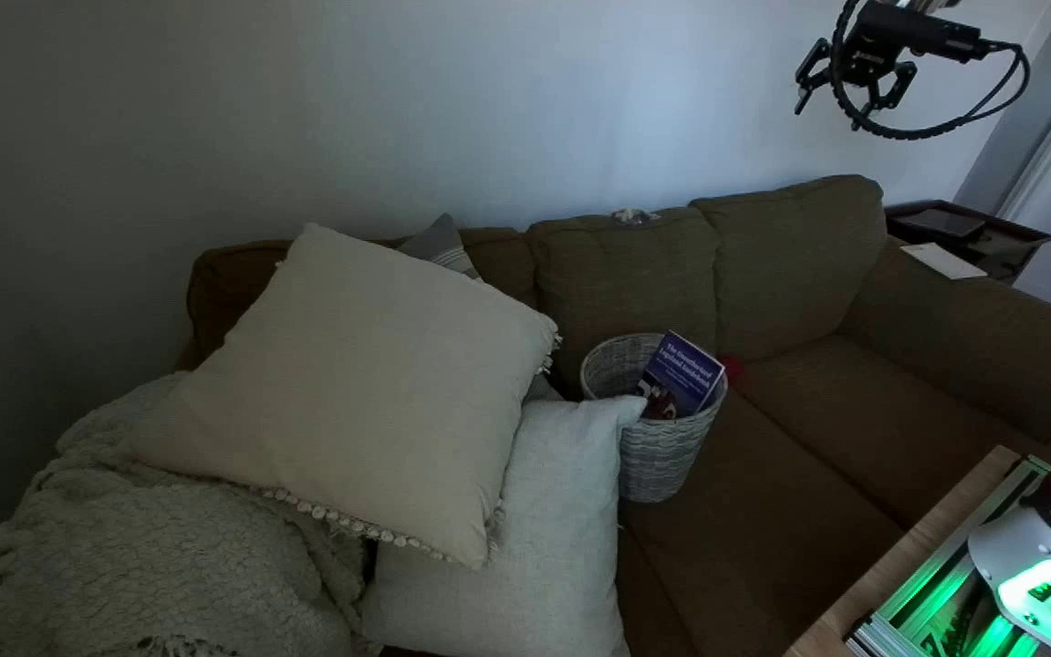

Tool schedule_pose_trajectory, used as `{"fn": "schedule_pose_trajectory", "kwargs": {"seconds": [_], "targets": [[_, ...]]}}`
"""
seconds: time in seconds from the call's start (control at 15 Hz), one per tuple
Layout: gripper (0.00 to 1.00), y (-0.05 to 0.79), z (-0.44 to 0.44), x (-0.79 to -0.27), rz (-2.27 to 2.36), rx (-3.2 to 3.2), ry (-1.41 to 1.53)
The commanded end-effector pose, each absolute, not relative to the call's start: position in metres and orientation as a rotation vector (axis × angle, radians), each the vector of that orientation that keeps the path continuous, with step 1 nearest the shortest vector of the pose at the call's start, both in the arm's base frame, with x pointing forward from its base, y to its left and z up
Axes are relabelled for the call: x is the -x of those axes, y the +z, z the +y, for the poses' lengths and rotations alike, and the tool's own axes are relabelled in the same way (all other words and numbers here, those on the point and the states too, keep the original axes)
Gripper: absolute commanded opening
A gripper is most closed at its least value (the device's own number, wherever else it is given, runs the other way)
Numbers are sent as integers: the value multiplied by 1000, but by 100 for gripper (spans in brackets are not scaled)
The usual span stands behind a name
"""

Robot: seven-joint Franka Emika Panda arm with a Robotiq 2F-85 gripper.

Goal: Pick up the sun glasses in a plastic and put them in the basket

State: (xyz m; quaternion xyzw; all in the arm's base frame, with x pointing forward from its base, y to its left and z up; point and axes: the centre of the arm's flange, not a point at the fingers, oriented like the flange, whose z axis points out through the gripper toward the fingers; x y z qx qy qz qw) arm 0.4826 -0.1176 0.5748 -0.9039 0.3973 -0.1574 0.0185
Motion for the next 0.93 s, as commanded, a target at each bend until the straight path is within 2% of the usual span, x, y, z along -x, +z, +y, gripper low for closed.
{"fn": "schedule_pose_trajectory", "kwargs": {"seconds": [0.0, 0.47, 0.87], "targets": [[100, 575, -153, -530, 1150, 2873, -554], [100, 553, -217, -657, 770, 3068, -622], [100, 515, -203, -755, 420, 3180, -549]]}}
